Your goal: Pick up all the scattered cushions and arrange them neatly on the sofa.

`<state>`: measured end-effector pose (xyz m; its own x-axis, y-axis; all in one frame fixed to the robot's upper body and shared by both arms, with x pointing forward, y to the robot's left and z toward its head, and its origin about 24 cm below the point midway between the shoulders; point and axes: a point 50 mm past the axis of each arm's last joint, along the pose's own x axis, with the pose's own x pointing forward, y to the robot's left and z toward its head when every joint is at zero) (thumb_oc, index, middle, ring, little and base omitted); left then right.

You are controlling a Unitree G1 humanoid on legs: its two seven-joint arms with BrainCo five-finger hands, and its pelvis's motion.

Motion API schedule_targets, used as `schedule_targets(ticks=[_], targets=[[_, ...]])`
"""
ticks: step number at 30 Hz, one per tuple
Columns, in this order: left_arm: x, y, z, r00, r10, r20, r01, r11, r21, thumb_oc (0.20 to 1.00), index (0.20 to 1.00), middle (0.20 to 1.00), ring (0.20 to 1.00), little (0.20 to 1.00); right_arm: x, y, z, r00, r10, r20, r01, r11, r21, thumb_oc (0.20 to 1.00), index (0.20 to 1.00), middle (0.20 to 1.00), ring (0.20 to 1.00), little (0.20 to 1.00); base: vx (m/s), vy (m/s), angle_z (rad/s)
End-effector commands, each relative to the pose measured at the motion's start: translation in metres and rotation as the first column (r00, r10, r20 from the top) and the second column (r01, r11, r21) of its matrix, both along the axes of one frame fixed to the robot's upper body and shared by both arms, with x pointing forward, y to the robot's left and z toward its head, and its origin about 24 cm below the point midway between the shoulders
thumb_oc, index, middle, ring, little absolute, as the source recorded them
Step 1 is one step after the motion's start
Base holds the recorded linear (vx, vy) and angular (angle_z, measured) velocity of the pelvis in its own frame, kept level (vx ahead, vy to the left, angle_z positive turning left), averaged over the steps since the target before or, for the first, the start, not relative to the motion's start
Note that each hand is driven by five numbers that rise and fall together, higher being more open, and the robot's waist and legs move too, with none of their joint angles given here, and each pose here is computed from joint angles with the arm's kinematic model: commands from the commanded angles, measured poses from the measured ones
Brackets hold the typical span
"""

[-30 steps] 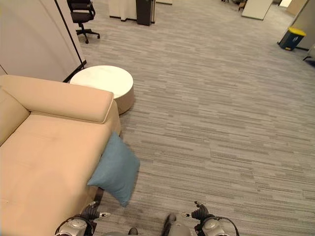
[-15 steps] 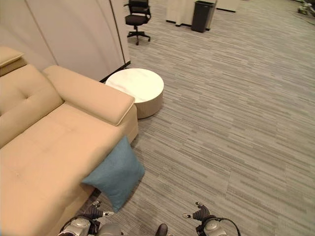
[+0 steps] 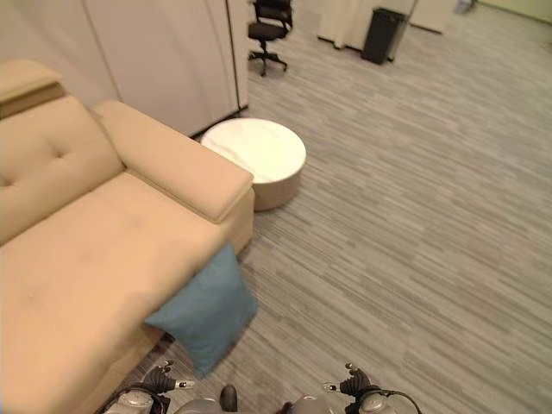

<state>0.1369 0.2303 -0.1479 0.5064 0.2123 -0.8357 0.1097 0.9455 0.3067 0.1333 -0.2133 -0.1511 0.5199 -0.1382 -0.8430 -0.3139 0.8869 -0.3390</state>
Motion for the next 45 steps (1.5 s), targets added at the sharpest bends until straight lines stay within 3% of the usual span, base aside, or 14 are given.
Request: schedule_targets(ticks=[1,24,30,45], targets=[[0.01,-0.003,0.003,0.999,-0.031,0.035,0.031,1.0,-0.005,1.0,1.0,1.0,1.0,1.0,0.016,-0.001,0.007,0.998,0.024,0.062,-0.024,1.0,-0.005,1.0,1.0,1.0,1.0,1.0,0.24,-0.132,1.07],[0.006,0.002,0.002,1.0,-0.005,0.013,0.005,1.0,0.009,1.0,1.0,1.0,1.0,1.0,0.007,-0.013,0.006,0.999,-0.02,0.044,0.021,0.999,-0.028,1.0,1.0,1.0,1.0,1.0,0.11,-0.105,0.98],[-0.009,0.011,-0.001,0.999,0.025,-0.031,-0.024,0.999,0.021,1.0,1.0,1.0,1.0,1.0,0.006,-0.002,0.003,0.999,-0.002,0.036,0.002,1.0,-0.001,1.0,1.0,1.0,1.0,1.0,0.22,0.146,0.27],[0.016,0.019,0.011,0.998,0.022,0.066,-0.025,0.999,0.047,1.0,1.0,1.0,1.0,1.0,0.029,0.007,0.013,0.991,0.076,0.112,-0.078,0.997,0.008,1.0,1.0,1.0,1.0,1.0,0.16,0.098,0.0]])
